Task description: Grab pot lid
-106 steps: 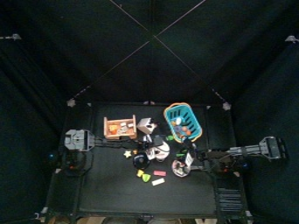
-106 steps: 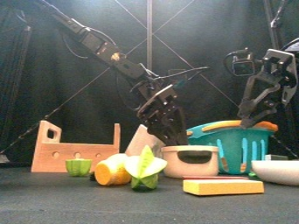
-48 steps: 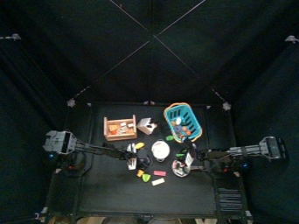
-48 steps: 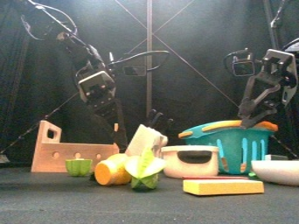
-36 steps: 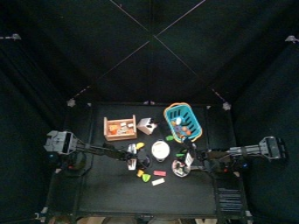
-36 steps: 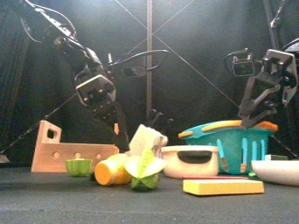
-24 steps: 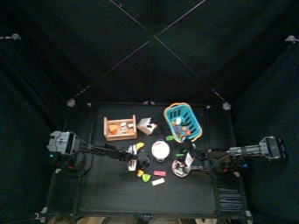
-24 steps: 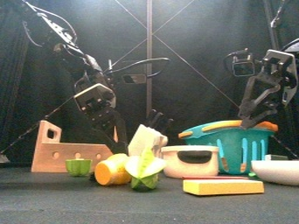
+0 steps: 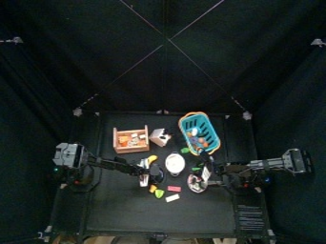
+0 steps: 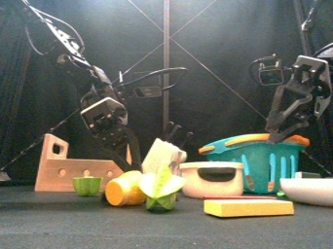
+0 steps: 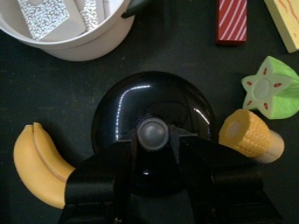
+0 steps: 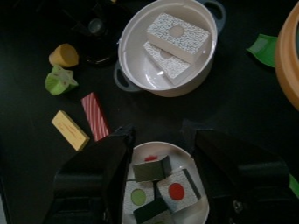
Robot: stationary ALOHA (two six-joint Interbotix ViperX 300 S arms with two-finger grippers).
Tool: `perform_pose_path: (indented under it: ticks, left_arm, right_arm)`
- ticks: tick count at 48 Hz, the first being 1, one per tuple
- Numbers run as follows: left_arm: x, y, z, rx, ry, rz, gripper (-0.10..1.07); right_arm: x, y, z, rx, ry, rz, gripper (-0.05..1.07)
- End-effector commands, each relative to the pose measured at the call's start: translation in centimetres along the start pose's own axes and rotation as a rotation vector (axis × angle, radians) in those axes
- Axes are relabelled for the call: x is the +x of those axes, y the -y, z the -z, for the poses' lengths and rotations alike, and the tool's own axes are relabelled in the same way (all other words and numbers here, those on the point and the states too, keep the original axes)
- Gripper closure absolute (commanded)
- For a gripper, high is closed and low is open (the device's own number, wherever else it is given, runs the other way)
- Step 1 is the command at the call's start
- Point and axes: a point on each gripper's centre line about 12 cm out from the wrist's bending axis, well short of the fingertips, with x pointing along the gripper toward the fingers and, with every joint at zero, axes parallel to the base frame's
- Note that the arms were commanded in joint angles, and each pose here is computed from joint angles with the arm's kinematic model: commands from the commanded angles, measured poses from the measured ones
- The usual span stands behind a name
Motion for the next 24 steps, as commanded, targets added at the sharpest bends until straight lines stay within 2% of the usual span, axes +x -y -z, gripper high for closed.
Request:
perform_pose_path:
  ticks: [1, 12, 24]
  left_arm:
    - [-0.13, -0.06, -0.50, -0.006, 0.016, 0.000, 0.26]
    - [0.02, -0.07, -0.25, -0.035, 0.008, 0.003, 0.29]
    - [-0.66, -0.06, -0.80, -0.037, 0.031, 0.004, 0.35]
  right_arm:
    - [-0.08, -0.22, -0.34, 0.002, 0.011, -0.009, 0.19]
    - [-0.11, -0.23, -0.36, 0.002, 0.012, -0.010, 0.19]
    - [-0.11, -0.23, -0.36, 0.004, 0.012, -0.010, 0.19]
